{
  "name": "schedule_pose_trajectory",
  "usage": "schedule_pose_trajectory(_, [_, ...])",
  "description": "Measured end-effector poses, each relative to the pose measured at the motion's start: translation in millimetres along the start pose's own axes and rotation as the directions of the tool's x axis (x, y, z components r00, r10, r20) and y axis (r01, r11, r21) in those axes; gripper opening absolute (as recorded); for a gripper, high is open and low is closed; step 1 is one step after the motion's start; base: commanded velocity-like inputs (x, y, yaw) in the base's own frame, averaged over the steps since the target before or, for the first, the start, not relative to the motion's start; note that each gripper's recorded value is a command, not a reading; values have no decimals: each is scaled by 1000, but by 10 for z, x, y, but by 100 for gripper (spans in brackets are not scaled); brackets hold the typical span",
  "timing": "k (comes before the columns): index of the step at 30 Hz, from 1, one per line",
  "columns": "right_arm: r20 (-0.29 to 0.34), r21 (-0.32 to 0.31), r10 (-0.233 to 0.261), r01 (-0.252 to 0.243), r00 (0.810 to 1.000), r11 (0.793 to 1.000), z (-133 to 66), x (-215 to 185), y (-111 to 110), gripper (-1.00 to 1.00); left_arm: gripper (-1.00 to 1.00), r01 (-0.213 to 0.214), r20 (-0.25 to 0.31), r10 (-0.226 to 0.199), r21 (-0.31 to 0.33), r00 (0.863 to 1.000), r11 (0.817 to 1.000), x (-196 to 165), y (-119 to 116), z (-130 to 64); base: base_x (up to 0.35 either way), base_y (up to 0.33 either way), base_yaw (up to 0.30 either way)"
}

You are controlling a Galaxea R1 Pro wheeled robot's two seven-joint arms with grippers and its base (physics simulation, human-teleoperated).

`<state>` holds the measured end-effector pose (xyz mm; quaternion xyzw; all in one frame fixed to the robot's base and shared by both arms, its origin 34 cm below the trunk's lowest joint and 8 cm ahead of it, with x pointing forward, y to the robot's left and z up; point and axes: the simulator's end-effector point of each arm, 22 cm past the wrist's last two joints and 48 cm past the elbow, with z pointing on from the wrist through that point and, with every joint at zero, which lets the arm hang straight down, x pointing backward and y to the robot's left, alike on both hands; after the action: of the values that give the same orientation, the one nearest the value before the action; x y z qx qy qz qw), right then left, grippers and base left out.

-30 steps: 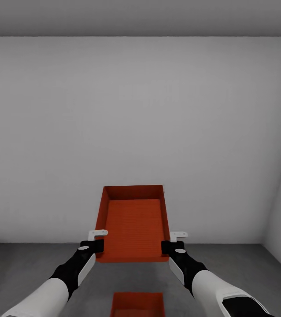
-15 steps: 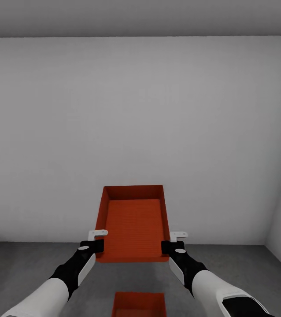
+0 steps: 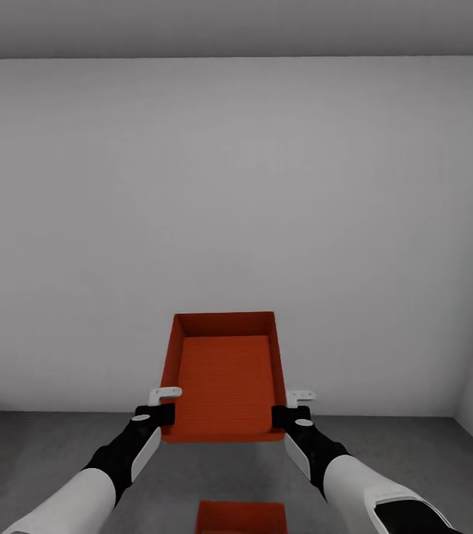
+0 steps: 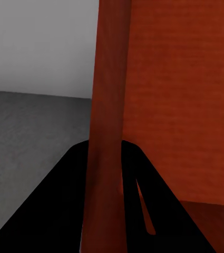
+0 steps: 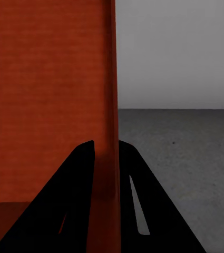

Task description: Move the two storage containers from the living room to the garage. In the garage, place one container on the floor and stack the other container on top of it (either order is fine).

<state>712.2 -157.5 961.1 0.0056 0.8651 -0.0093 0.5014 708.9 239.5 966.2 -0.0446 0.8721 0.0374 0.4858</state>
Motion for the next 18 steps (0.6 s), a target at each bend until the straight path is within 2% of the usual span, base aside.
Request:
schedule_pose_trajectory(9, [0,0,0,0,1000,1000,0,-1,3,-100,-100,0,0,0,0,1000,1000,0,3,1,1,0,-3])
schedule_pose_trajectory(18, [2,-2,1,-1,1000,1000,1,-9,-26,-100,-100,0,2,0,-2,1000,1000,-9,-25,-11,0,0,-94])
